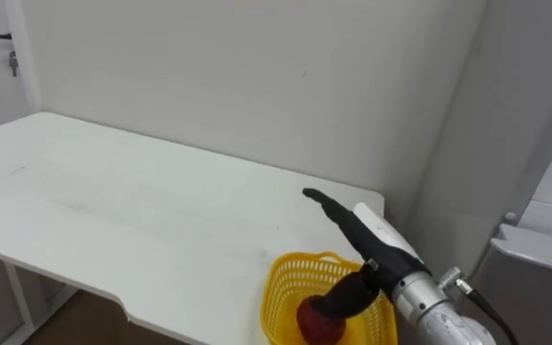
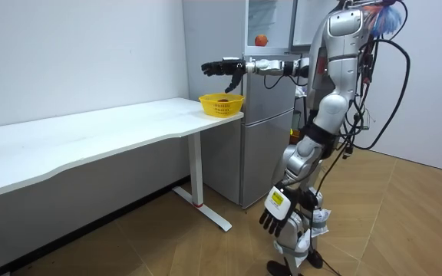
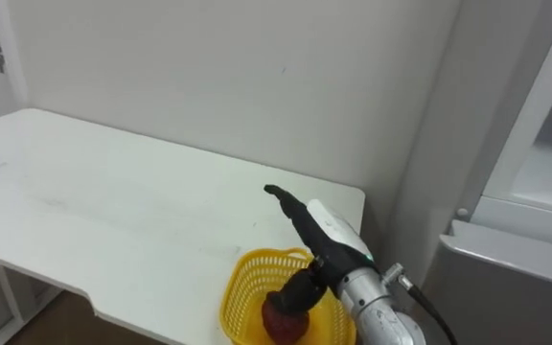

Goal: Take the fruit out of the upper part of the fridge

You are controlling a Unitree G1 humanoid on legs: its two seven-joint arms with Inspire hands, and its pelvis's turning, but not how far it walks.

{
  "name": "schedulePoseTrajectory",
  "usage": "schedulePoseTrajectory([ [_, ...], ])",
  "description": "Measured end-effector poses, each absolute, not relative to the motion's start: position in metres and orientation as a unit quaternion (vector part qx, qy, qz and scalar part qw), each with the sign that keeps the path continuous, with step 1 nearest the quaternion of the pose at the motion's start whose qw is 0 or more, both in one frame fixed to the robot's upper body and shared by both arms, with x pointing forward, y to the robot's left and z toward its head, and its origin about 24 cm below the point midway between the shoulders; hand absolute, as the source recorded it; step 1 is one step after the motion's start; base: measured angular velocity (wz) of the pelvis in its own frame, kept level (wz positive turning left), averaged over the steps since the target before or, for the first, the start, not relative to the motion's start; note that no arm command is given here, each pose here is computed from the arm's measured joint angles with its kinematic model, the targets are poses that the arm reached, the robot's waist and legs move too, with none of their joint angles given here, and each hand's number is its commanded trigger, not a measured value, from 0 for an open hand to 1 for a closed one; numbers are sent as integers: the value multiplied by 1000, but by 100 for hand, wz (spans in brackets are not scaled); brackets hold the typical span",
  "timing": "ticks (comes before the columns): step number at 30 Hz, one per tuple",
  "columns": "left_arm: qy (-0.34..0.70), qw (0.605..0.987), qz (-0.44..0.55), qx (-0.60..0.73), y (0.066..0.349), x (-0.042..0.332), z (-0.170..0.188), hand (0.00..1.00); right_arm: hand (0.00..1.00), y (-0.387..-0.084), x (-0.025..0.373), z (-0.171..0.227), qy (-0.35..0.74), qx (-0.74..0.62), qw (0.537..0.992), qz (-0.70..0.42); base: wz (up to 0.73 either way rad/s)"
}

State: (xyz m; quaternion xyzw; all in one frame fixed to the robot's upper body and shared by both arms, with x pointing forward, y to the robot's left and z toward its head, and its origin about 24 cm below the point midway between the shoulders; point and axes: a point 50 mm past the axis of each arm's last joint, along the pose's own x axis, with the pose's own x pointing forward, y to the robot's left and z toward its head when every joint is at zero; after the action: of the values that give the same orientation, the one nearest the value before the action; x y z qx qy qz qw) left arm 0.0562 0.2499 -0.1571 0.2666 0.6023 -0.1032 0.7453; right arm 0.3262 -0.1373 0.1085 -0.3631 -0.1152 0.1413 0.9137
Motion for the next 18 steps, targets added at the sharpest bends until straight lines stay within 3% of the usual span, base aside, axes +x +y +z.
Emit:
schedulePoseTrajectory([
  [10,608,744,-102,258,247,52,-159,0,0,-133,321,130,-164,-307,928,131,-4],
  [18,610,742,-90,263,243,43,-161,0,0,-133,289,143,-225,-221,944,102,-6],
])
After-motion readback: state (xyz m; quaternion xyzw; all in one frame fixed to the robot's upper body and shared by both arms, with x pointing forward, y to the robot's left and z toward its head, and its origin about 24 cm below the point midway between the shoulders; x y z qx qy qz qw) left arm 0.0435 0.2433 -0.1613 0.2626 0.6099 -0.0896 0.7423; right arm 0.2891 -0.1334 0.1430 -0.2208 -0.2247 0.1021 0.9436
